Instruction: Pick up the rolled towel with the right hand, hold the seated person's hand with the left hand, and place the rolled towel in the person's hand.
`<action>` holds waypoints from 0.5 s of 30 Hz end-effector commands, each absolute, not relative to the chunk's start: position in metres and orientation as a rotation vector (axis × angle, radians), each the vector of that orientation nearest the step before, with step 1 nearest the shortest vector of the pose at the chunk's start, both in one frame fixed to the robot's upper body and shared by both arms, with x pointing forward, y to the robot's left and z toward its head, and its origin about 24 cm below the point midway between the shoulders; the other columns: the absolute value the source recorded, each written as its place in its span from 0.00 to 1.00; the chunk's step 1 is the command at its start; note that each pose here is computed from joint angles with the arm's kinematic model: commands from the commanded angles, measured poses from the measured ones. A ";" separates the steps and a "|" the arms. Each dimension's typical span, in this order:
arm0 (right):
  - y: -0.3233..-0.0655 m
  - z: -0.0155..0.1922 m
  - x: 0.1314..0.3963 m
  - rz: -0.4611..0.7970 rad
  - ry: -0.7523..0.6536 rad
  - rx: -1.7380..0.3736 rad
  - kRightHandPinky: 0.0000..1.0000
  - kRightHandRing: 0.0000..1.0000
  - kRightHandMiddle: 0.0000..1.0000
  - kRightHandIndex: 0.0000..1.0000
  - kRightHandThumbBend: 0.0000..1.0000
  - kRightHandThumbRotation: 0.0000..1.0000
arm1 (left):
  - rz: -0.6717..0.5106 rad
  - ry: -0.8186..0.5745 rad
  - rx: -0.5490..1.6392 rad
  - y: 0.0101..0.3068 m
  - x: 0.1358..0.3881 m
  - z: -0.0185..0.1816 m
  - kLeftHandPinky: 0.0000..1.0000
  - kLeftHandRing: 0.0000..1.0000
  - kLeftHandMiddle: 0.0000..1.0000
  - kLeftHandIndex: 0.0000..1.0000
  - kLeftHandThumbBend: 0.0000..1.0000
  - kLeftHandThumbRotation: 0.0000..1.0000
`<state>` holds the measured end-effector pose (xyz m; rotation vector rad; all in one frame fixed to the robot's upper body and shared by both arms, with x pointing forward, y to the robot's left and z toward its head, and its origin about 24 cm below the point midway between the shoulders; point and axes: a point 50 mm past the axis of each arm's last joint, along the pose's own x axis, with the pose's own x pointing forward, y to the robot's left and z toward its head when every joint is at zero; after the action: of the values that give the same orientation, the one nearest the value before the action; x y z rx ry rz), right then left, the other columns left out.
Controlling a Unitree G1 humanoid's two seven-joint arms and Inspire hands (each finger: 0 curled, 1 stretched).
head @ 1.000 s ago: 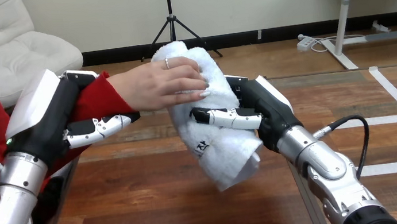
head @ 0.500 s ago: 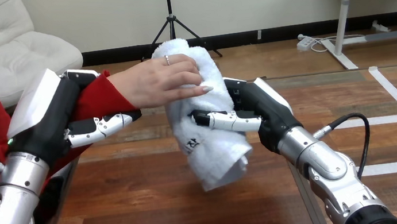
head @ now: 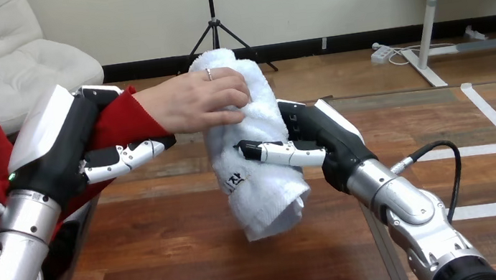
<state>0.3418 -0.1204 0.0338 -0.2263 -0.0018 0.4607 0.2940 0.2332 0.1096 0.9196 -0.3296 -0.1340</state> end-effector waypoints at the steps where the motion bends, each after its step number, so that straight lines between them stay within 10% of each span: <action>1: -0.122 0.043 0.346 0.486 -0.040 -0.267 0.67 0.72 0.75 0.77 0.99 0.52 | -0.064 -0.521 0.863 0.222 0.302 0.149 0.27 0.32 0.39 0.41 0.48 0.46; 15: -0.129 0.042 0.344 0.505 -0.044 -0.289 0.72 0.78 0.80 0.83 1.00 0.85 | -0.062 -0.530 0.832 0.222 0.300 0.146 0.27 0.32 0.39 0.41 0.48 0.45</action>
<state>0.3395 -0.1268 0.0284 -0.2701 0.0272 0.4932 0.2940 0.2328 0.1097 0.9088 -0.3360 -0.1226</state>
